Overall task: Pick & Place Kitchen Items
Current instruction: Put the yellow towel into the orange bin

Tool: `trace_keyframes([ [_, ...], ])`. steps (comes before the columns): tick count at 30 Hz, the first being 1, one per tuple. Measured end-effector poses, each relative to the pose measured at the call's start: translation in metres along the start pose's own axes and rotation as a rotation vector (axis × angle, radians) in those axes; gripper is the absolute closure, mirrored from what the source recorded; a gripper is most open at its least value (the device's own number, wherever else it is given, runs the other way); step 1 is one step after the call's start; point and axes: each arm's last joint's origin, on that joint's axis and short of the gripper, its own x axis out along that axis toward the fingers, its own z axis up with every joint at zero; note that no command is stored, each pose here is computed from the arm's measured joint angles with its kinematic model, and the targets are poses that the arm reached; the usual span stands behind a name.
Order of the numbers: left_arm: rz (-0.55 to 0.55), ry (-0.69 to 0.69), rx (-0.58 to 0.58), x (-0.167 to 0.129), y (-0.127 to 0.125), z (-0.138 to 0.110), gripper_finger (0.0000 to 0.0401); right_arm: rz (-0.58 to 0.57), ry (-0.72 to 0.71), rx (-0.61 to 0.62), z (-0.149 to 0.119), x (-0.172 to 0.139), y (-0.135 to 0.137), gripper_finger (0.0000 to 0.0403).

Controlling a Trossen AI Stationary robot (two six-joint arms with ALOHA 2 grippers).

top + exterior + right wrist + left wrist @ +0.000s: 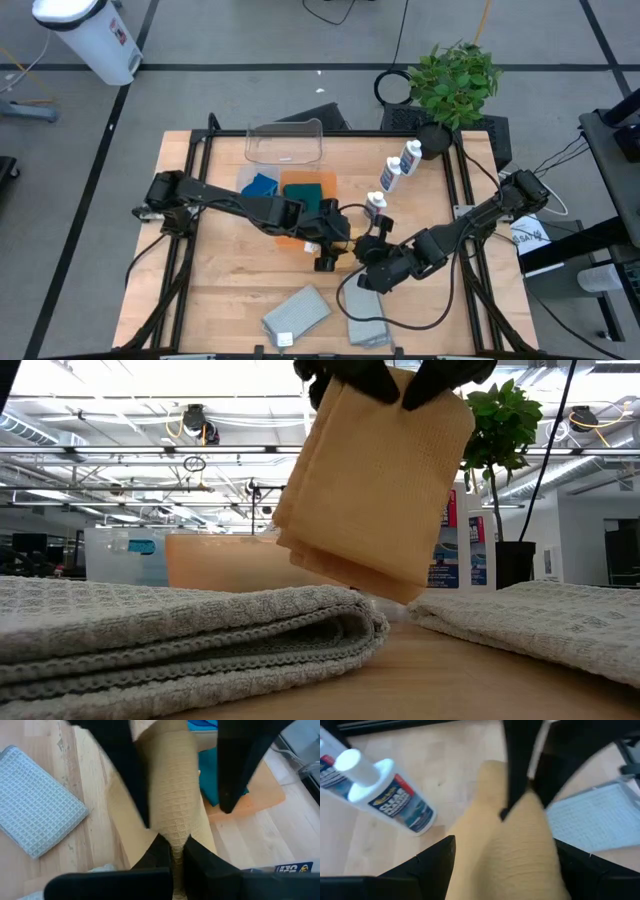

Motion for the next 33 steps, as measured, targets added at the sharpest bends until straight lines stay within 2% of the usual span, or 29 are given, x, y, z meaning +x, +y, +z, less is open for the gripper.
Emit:
trace_keyframes([
  [9, -0.091, -0.02, -0.053, 0.002, 0.016, 0.002, 0.0116, -0.001, 0.0, 0.0, 0.0, 0.0, 0.0, 0.0403],
  [13, -0.121, -0.022, -0.02, 0.002, 0.019, 0.002, 0.0127, -0.001, 0.0, -0.008, 0.0, 0.0, 0.0, 0.0403],
  [17, -0.182, -0.03, 0.027, 0.002, 0.017, 0.003, 0.0184, 0.0, 0.0, -0.018, 0.0, 0.0, 0.0, 0.0403],
  [24, -0.257, -0.027, 0.03, 0.001, 0.014, 0.002, 0.0361, 0.003, 0.0, -0.018, 0.0, 0.0, 0.0, 0.0401],
  [25, -0.272, -0.024, 0.025, -0.001, 0.015, 0.002, 0.0376, 0.004, 0.0, -0.017, 0.0, 0.0, 0.0, 0.0399],
  [28, -0.283, -0.006, 0.017, -0.014, 0.018, 0.002, 0.0375, 0.005, -0.015, -0.017, 0.001, -0.001, 0.002, 0.0389],
  [33, -0.209, -0.02, 0.037, -0.048, 0.013, 0.006, 0.0382, 0.025, -0.044, -0.052, -0.001, -0.011, 0.007, 0.0375],
])
